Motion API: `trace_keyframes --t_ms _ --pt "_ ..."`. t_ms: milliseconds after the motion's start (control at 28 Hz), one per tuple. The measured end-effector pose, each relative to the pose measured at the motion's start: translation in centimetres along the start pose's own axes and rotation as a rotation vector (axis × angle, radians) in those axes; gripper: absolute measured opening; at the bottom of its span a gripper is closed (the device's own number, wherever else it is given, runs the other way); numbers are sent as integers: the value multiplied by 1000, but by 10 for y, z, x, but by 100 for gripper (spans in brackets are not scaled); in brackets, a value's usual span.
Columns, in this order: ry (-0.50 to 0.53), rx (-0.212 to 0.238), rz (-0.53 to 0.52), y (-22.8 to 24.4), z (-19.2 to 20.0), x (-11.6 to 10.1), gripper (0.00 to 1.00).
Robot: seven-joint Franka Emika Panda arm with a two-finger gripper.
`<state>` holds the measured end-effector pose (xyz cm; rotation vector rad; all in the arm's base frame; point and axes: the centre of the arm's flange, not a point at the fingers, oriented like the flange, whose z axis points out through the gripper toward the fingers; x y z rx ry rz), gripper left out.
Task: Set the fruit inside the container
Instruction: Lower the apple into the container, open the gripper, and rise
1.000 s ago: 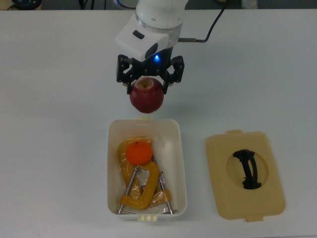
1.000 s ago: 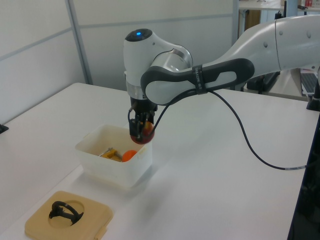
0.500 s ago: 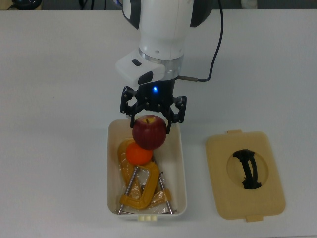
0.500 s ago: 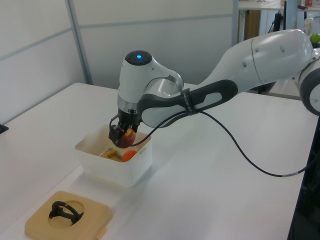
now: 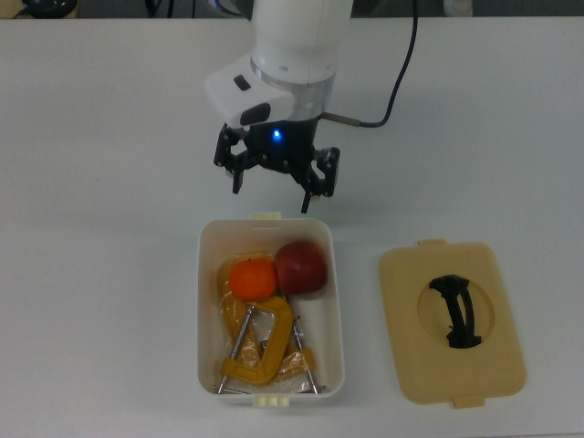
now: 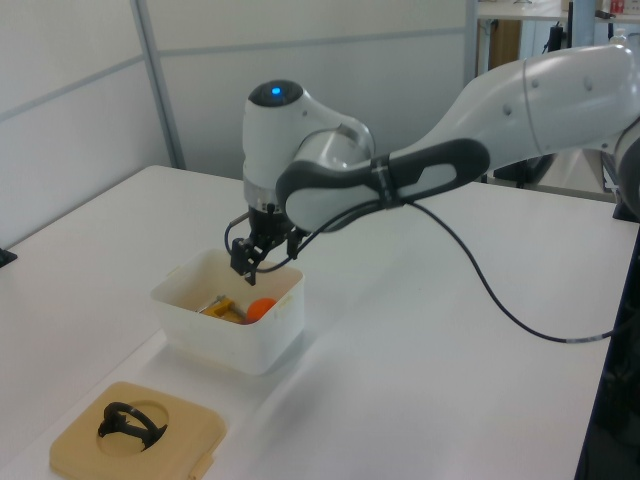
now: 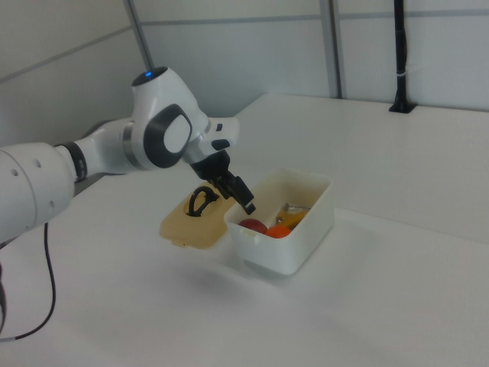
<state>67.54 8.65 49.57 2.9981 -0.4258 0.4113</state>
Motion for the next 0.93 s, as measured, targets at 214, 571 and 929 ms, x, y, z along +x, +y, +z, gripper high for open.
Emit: trace_keyframes --t_ms 214,571,929 --pt "-164 10 -70 12 -34 -23 100" --pt "-258 47 -168 52 -90 -52 100" --pt "-271 39 -173 68 -90 -60 100"
